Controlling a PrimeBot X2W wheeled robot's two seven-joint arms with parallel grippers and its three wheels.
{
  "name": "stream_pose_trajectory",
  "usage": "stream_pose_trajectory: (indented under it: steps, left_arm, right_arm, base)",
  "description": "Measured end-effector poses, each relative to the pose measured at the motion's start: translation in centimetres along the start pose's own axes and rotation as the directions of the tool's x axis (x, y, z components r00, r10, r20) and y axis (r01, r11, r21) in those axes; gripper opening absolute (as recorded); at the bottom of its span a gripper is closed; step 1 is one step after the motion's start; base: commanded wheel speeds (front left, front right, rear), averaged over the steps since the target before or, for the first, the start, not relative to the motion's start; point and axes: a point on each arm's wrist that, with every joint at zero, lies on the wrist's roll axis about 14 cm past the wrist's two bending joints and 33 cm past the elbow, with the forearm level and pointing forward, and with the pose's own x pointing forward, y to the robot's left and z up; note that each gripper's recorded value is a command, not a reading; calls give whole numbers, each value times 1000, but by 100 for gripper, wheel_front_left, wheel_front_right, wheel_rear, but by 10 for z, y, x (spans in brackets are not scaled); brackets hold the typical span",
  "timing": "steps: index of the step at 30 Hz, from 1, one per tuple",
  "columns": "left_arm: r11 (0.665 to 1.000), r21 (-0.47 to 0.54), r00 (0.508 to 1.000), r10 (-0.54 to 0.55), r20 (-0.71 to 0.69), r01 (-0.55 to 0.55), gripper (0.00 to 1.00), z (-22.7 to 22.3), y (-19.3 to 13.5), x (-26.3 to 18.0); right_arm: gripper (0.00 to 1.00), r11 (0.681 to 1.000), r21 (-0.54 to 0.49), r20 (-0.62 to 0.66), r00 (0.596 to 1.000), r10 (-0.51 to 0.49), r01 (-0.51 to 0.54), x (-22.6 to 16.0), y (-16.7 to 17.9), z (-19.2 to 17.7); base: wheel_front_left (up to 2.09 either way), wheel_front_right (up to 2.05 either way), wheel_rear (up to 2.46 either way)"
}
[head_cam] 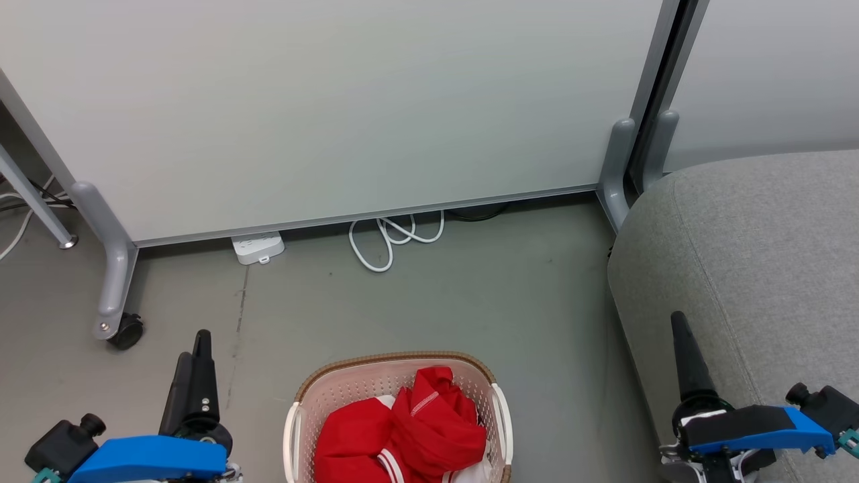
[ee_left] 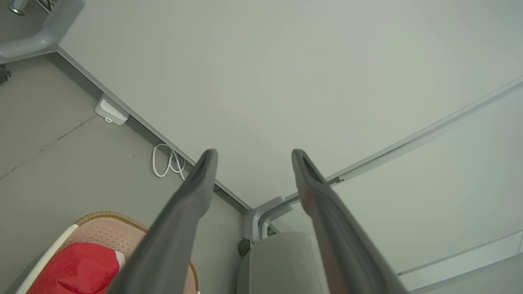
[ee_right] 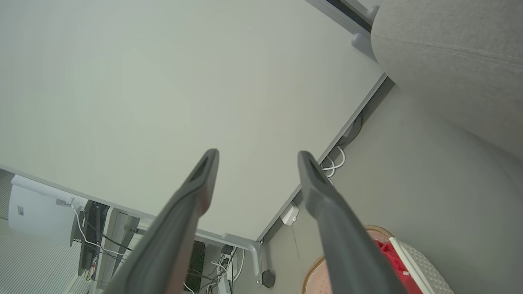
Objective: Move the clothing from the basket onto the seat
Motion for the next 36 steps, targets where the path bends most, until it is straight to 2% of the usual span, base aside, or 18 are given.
stream_pose_trajectory:
  steps: [7,10,16,22,36]
  left_arm:
    - [993,116,1000,-19,-9,20,100,-5,-7,1]
    - [983,184,1000,-23,-10,25,100,-7,-9,1]
    - [965,259,999,-38,-17,41,100,-11,-13,1]
    - [935,350,998,-53,-19,56,100,-14,-16,1]
    - [868,489,996,-90,-18,87,100,-17,-24,3]
  right_arm:
    - [100,995,-102,-13,1000,21,-22,1,6,-5]
    - [100,986,-164,-17,999,36,-39,2,10,-8]
    - [100,972,-229,-28,998,49,-54,3,13,-12]
    - [100,948,-312,-44,997,58,-69,3,14,-19]
    - [100,886,-450,-61,994,94,-111,5,21,-26]
  base:
    - [0,0,0]
    - [0,0,0]
    - [0,0,0]
    - [0,0,0]
    - [0,0,0]
